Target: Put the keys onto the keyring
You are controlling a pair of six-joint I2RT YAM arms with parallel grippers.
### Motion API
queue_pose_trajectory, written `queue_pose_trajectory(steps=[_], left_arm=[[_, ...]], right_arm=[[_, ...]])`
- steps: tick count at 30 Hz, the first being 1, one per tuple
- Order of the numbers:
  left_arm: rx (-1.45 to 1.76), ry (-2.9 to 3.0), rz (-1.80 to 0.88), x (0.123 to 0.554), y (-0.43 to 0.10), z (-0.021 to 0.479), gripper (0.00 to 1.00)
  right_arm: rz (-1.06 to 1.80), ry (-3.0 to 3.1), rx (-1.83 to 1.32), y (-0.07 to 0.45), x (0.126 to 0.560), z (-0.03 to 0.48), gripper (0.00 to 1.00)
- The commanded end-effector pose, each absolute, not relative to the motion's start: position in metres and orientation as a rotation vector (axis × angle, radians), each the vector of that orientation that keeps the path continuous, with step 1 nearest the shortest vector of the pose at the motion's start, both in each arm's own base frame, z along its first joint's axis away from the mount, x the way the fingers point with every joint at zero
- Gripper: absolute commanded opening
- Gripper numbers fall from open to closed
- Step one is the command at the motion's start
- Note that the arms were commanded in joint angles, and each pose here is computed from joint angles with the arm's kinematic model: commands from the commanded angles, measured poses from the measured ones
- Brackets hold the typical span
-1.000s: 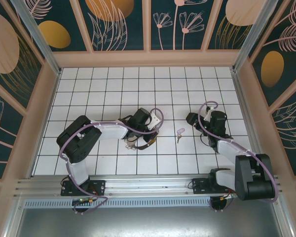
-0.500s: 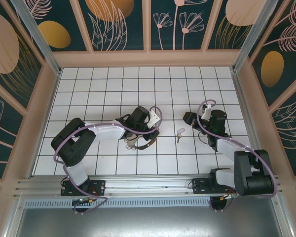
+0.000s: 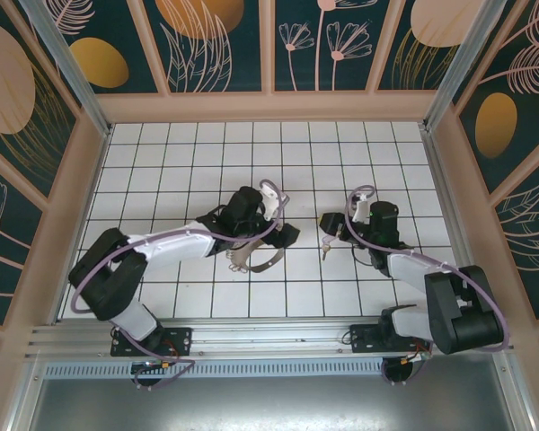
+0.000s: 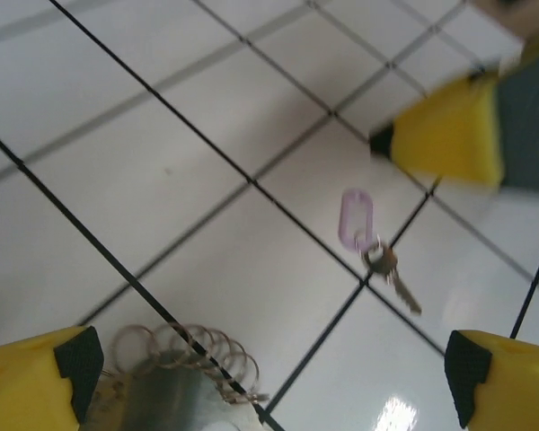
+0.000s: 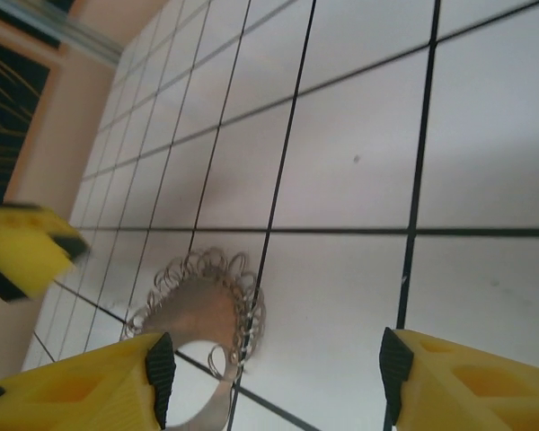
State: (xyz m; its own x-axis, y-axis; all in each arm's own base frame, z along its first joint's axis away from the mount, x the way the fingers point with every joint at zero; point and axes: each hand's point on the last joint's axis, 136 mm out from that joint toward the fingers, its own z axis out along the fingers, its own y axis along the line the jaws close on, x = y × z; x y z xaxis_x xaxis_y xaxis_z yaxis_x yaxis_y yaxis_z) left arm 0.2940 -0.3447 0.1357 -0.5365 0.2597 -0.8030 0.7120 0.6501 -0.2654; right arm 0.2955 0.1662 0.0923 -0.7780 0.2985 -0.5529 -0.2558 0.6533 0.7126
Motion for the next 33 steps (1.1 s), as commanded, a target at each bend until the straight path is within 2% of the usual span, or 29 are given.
queue_pose_trajectory(steps=[1,6,10,18,26,33], left_arm=[[0.503,2.012,-0.711,0.315,-0.326,0.174,0.99],[0.261,1.967,-0.577,0.331,-0.287,0.201,0.99],[0.155,2.018,-0.517,0.34,-0.27,0.203,0.99],[0.028,2.092,-0.666,0.35,-0.257,0.194,0.99],[-0.002,2.059,-0.891,0.348,-0.26,0.211,0.99],[-0.033,2.036,-0.941,0.348,-0.254,0.218,0.98]], right_arm=[[1.079,2.245,-0.049,0.182,0.289,0.085,0.61],[1.068,2.291,-0.146,0.206,0.278,0.074,0.57],[1.039,2.342,-0.229,0.226,0.273,0.064,0.53],[0.988,2.408,-0.331,0.255,0.269,0.051,0.47],[0.983,2.429,-0.331,0.258,0.269,0.047,0.46],[0.974,2.446,-0.386,0.267,0.265,0.044,0.38]])
